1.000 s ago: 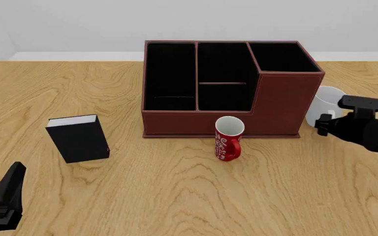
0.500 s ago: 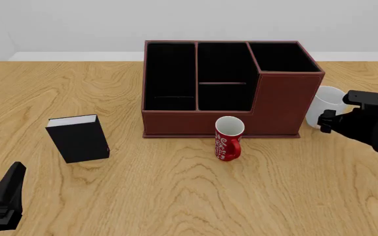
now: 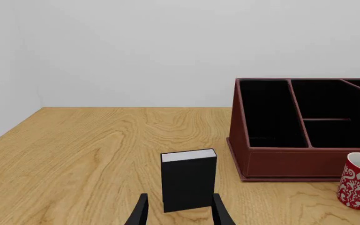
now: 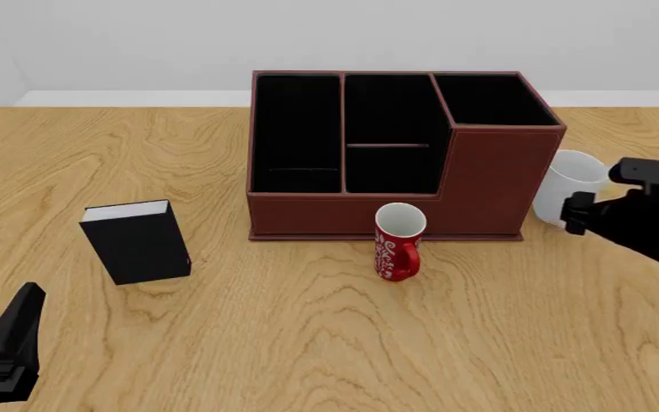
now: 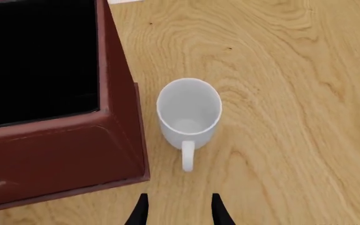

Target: Pick up the white mug and place it to the right of the caddy.

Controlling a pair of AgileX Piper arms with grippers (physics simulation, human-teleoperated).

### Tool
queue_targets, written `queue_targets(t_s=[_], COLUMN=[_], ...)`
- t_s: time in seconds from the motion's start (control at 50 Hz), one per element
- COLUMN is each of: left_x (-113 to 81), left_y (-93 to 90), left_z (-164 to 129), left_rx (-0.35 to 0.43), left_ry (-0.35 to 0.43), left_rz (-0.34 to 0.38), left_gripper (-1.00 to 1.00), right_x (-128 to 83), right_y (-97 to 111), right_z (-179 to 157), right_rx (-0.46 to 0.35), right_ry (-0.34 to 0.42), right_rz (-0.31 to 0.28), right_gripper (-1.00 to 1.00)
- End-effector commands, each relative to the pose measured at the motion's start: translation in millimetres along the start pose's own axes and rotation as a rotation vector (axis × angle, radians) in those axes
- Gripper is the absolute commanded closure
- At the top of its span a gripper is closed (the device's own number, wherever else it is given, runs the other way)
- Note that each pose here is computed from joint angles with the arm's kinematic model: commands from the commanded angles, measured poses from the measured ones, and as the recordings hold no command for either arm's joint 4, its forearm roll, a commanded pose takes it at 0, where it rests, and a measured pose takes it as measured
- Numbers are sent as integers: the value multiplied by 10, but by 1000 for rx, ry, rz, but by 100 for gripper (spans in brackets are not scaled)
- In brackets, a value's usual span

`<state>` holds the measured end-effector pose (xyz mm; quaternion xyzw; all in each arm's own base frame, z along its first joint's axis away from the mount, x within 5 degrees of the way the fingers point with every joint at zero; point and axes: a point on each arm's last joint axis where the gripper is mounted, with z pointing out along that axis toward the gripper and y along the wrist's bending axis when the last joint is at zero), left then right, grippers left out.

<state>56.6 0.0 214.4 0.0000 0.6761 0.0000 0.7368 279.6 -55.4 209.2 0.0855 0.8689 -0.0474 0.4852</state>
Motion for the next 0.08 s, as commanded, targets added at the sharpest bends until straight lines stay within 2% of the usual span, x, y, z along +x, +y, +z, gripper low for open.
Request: queue_targets(t_s=[0.02, 0.08], left_x=[0, 0], left_y=[0, 0], left_z=[0, 0], left_rx=[0, 0], left_ry=[0, 0], left_rz=[0, 0], left_gripper=[-100, -100], right_x=[-39, -66], right_y=[21, 30], right_z=[-198, -255], right_rx=[-7, -10], right_ry=[-31, -40], right_rz=[-8, -11], right_gripper=[-100, -100])
